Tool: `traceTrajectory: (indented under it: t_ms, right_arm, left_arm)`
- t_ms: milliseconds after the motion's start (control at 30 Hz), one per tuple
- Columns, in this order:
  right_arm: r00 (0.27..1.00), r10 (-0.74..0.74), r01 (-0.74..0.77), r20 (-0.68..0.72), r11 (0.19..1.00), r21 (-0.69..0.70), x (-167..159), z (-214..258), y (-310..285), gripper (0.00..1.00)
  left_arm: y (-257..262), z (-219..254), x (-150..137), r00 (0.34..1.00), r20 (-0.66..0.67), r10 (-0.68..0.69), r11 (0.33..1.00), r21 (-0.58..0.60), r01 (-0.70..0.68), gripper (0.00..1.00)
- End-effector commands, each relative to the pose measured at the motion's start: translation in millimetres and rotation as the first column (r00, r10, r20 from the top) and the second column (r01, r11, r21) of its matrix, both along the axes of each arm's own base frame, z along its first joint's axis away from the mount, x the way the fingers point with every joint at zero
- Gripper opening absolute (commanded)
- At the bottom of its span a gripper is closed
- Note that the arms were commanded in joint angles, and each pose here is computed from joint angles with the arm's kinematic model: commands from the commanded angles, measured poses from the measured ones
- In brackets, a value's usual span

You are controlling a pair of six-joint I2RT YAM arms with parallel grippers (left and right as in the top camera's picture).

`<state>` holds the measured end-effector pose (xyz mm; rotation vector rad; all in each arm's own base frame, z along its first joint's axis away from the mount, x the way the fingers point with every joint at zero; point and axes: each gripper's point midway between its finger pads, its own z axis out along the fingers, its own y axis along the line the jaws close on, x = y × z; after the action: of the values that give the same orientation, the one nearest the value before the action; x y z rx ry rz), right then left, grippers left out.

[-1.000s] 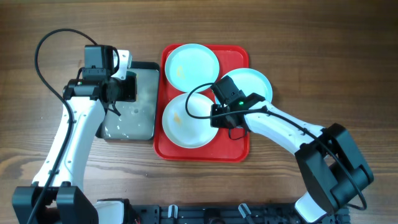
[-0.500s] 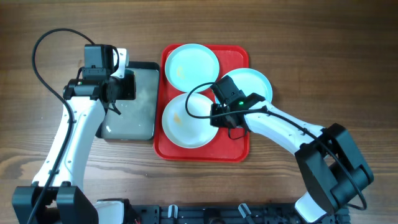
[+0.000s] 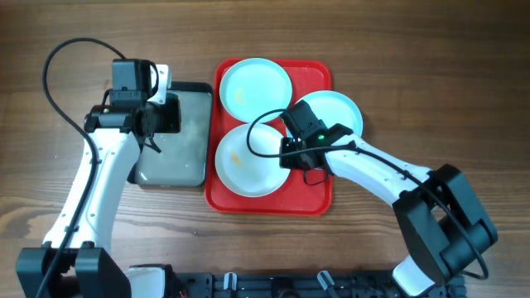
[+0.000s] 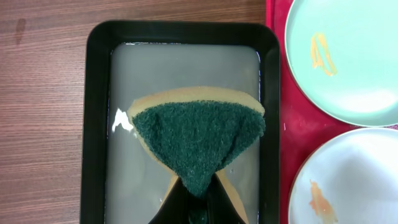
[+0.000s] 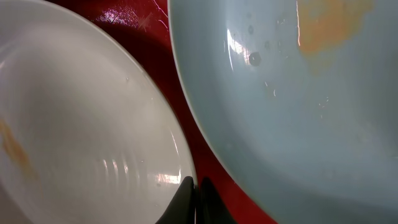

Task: Clean dirty plates on tray and stack at the side
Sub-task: 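Dip and rub the held sponge in the black water tray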

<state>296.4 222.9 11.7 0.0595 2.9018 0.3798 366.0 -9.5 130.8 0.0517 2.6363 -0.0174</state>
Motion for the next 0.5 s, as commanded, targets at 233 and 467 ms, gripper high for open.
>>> traceTrajectory:
  t_ms: [233,467]
  right_arm:
    - [1.000,-0.013,0.013,0.023,1.000,0.001,3.9,5.0,-2.2,0.04]
    - [1.000,-0.013,0.013,0.023,1.000,0.001,3.9,5.0,-2.2,0.04]
  left_arm:
    - [28.6,2.7,1.6,0.968,0.028,0.250,0.966,0.056,-0.251,0.04]
    - [26.8,1.7,0.4,0.969,0.020,0.244,0.968,0.048,-0.245,0.04]
